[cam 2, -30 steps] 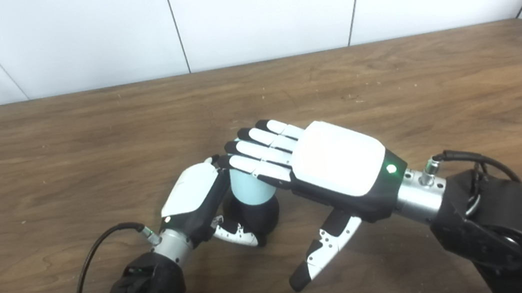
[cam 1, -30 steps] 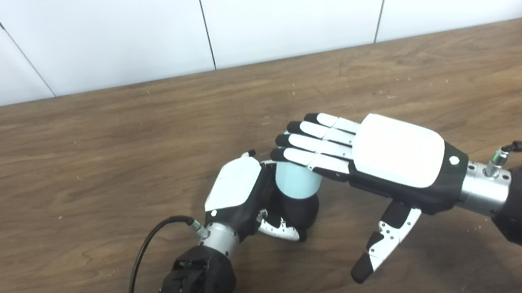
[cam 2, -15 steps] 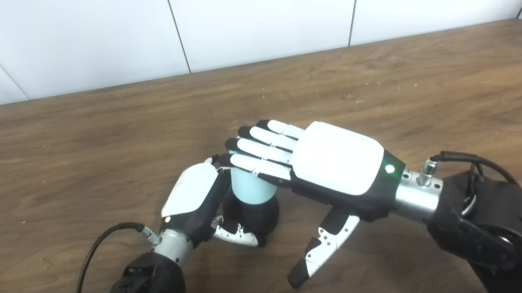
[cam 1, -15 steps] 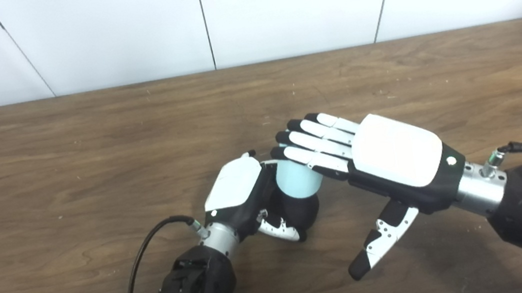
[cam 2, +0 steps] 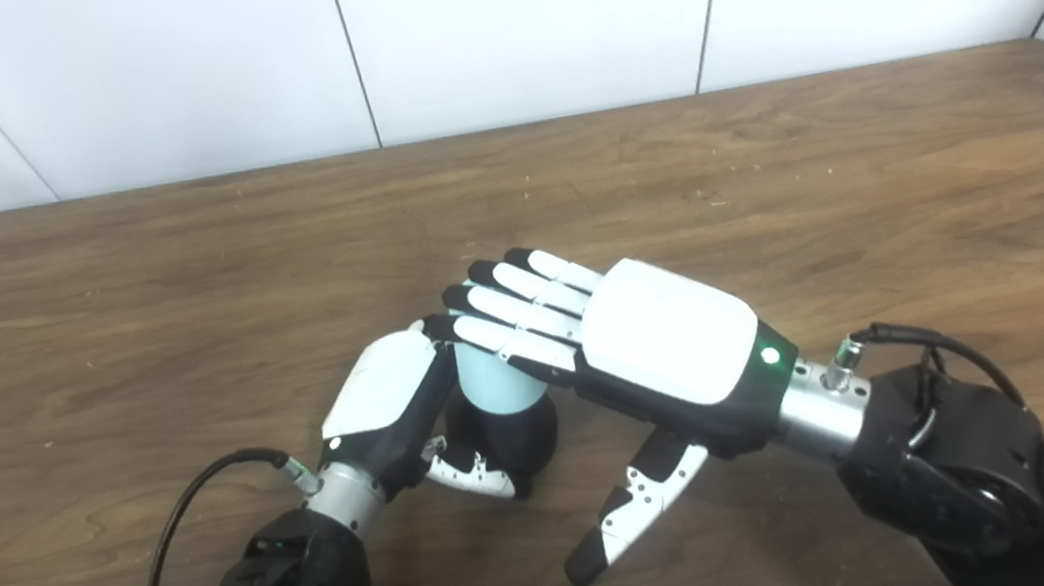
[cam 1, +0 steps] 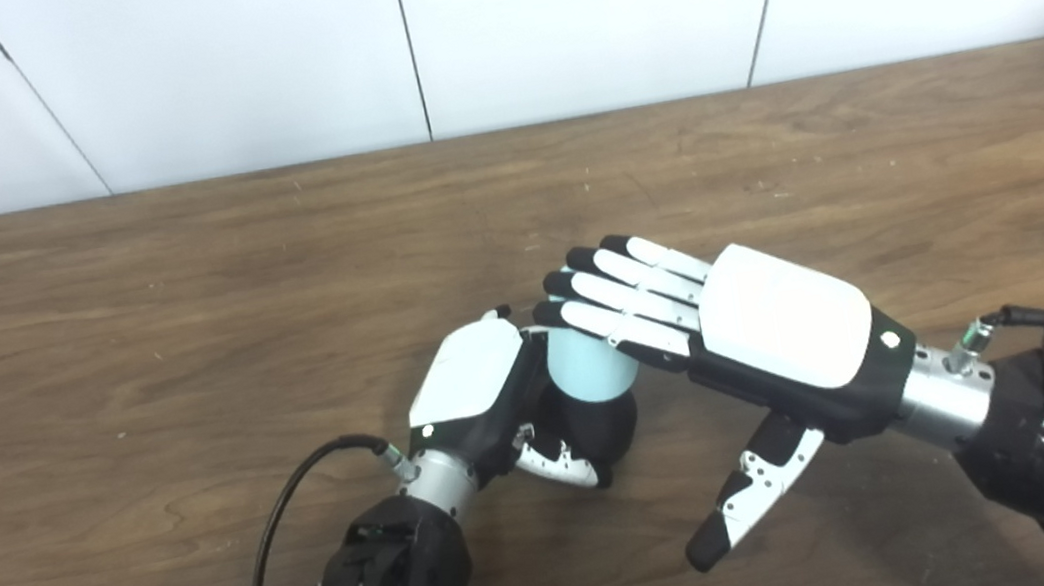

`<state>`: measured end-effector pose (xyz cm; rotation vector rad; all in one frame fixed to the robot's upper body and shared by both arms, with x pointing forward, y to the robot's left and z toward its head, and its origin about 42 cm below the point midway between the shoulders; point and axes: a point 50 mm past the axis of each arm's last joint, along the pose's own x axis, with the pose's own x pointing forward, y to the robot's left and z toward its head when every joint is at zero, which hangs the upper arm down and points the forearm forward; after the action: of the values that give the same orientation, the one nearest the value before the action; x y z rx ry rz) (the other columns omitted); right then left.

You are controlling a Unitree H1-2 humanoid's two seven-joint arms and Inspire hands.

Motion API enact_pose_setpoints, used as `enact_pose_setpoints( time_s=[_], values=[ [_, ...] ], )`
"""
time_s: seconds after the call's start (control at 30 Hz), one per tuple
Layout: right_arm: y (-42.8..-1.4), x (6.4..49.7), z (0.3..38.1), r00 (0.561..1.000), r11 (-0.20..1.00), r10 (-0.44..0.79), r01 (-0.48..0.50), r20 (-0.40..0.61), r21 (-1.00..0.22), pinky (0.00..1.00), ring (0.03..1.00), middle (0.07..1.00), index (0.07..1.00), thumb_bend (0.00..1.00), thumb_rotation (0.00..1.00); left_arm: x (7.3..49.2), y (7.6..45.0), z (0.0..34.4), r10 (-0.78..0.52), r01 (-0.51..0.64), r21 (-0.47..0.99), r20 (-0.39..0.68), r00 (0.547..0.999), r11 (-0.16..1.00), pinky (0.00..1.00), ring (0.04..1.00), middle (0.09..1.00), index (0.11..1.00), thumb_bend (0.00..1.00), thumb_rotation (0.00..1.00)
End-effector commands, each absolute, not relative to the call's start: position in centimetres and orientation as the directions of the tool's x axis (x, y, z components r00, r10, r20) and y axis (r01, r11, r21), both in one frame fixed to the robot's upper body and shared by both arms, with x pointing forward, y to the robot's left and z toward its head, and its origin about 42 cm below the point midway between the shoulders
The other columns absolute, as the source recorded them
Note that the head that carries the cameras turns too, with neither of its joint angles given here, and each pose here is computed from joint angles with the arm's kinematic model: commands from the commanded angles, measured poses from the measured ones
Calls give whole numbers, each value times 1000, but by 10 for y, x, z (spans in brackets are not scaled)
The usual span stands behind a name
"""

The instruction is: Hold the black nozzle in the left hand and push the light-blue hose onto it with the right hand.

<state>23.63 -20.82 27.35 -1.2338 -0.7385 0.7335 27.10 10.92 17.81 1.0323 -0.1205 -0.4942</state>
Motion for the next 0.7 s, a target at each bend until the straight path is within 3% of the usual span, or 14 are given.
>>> enact_pose_setpoints(
  time_s=[0.0,0.67],
  values=[
    [-209,234,262,549,100,835,-165,-7,-981,1000,1000,1000,1000,696,965,265,108,166,-470,420,825,-219,855,379,1000,699,529,455,517,0],
    [-215,232,258,525,39,847,-220,-85,-975,1000,1000,1000,1000,688,967,266,102,167,-478,418,831,-217,851,367,1000,674,542,452,515,0]
  ],
)
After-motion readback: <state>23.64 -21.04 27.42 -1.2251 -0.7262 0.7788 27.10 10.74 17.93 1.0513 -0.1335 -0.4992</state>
